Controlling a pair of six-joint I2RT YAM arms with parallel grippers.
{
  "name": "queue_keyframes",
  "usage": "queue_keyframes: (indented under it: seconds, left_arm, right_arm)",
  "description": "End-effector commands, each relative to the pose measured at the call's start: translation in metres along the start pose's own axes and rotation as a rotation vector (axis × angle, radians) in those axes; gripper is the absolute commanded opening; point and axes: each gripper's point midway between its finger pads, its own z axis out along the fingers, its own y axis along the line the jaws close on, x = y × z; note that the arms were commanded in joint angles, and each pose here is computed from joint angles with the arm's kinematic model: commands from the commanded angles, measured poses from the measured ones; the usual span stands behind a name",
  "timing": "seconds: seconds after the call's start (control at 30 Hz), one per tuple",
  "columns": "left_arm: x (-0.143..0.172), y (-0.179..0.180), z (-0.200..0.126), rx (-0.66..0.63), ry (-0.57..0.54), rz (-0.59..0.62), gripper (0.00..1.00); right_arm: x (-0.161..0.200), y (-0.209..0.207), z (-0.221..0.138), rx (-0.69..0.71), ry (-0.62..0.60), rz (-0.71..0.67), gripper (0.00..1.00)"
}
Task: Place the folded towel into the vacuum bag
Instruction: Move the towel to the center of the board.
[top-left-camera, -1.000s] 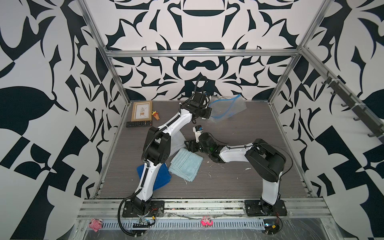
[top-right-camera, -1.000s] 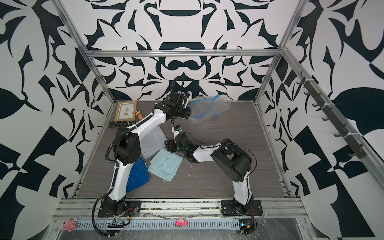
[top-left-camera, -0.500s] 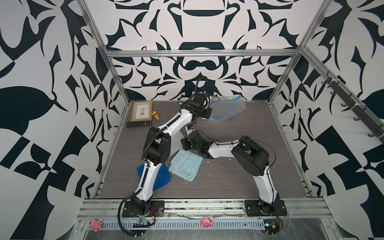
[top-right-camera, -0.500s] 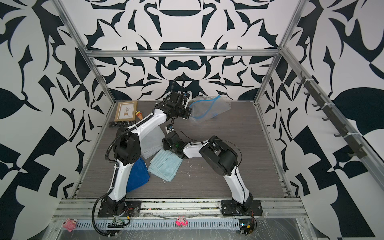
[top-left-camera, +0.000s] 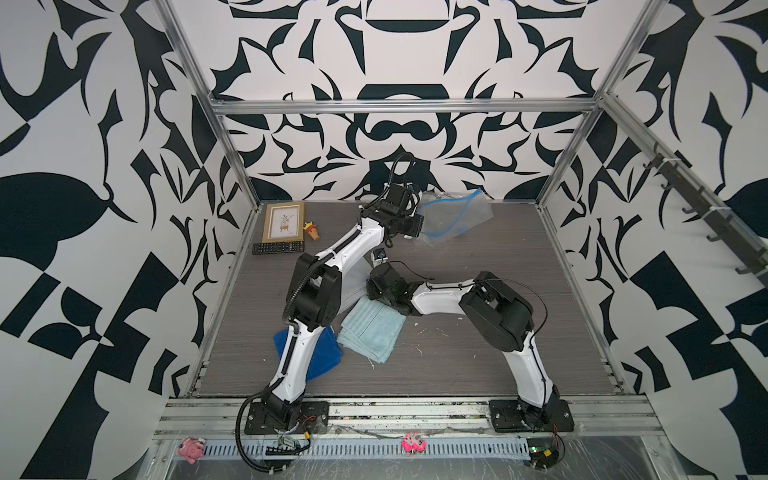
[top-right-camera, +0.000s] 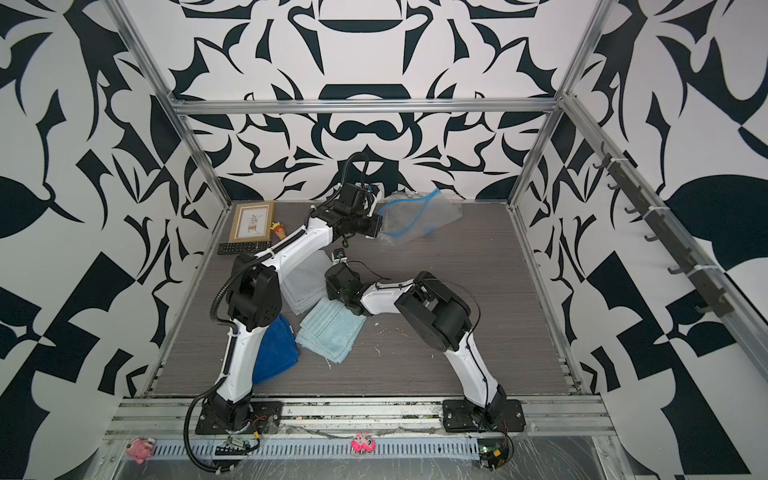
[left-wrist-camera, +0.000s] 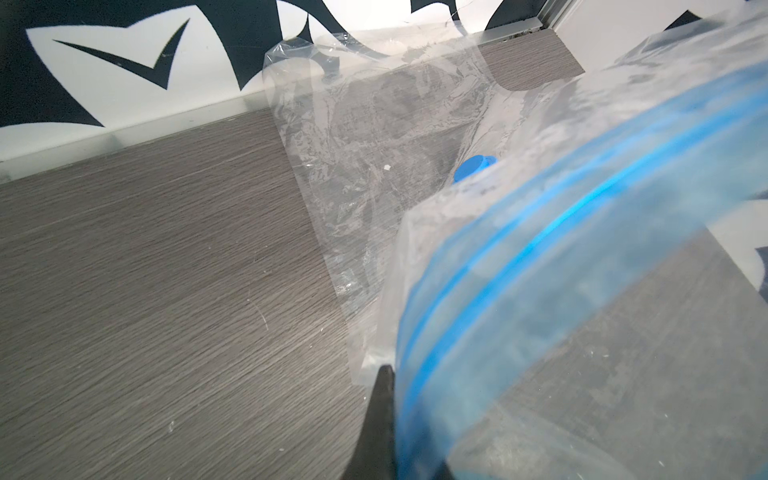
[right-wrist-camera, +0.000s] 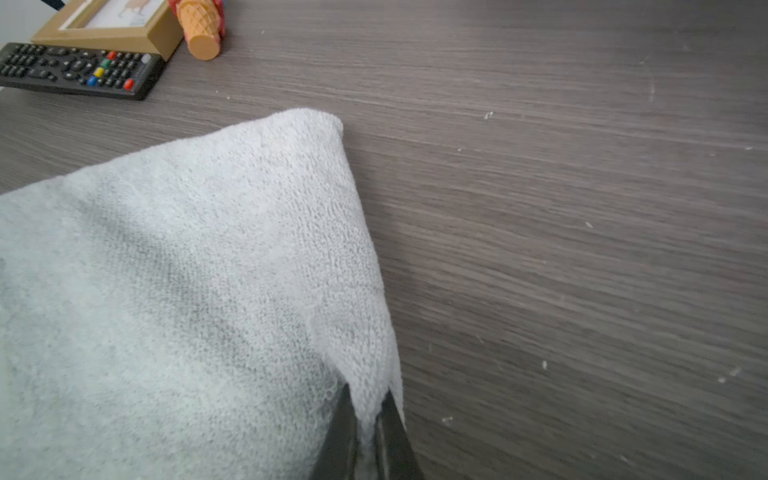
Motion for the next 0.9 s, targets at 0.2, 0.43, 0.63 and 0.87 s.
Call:
queue_keyframes:
  seconds: [0.2,0.43,0.63,0.87]
  left_arm:
    - [-0.007,0.004,-0.006,-0.017,-0.021,-0.023,0.00]
    - [-0.012,0.012,-0.015,-0.071,-0.040,-0.027,0.00]
    - [-0.022,0.015,-0.022,-0.106,-0.075,-0.040,0.00]
    - [-0.043,0.019,-0.041,-0.149,-0.167,-0.042,0.00]
  right_arm:
    - [0.001,-0.088,-0.004,0.213,0.036,0.150,0.09]
    - [0.010,-0.115,-0.024,0.231,0.072,0.148,0.09]
    - [0.045,-0.126,-0.056,0.230,0.197,0.102,0.09]
    - [0.074,-0.166,-0.105,0.314,0.262,0.199,0.09]
